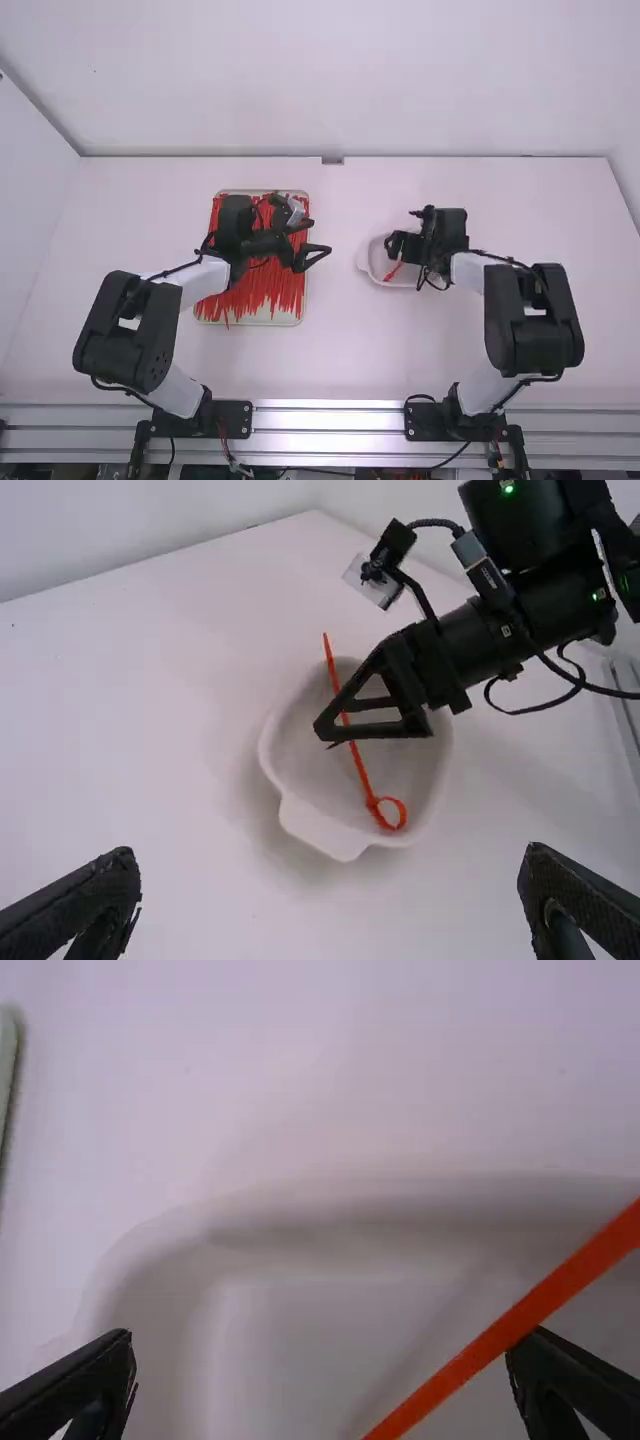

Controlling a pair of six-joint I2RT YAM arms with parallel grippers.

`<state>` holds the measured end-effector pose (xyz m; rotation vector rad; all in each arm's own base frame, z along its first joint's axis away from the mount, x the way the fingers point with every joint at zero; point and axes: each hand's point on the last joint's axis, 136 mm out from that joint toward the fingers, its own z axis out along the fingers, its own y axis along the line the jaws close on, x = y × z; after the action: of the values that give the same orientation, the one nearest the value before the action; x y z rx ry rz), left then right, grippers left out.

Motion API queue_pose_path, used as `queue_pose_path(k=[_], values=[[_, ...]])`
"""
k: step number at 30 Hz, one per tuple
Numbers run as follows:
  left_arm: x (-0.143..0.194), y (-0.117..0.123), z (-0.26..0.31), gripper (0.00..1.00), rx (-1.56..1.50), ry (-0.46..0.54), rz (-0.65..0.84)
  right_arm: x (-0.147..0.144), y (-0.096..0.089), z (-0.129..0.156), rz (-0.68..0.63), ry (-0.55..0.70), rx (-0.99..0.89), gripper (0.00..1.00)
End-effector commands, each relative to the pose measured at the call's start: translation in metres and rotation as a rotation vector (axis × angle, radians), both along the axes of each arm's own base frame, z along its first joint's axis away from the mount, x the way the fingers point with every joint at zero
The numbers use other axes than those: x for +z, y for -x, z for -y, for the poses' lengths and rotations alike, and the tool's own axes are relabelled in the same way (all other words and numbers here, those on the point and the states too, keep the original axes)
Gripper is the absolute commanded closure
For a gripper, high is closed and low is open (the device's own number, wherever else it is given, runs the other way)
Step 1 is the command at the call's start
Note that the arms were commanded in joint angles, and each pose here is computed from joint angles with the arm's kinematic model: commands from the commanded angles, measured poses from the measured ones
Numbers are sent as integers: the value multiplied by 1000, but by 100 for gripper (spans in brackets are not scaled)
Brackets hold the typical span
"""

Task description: Fasten the cable tie

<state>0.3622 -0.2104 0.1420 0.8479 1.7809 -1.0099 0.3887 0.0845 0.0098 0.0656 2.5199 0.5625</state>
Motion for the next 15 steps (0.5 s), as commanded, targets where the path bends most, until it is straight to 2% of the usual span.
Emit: queue_pose_path(k=[1, 5, 9, 13, 15], values=[[6, 4, -1, 1, -24, 21, 2, 24, -12, -3, 32, 1, 20, 2], [25, 11, -1, 1, -66, 56, 42, 49, -11, -2, 52, 27, 55, 1], [41, 12, -6, 1, -37, 74, 39, 87, -9, -6, 129, 24, 63, 1], [55, 20, -9, 1, -12, 80, -4, 121, 5, -6, 176, 46, 54, 1], [60, 22, -15, 1, 63, 63, -58, 136, 18, -6, 185, 59, 55, 1]])
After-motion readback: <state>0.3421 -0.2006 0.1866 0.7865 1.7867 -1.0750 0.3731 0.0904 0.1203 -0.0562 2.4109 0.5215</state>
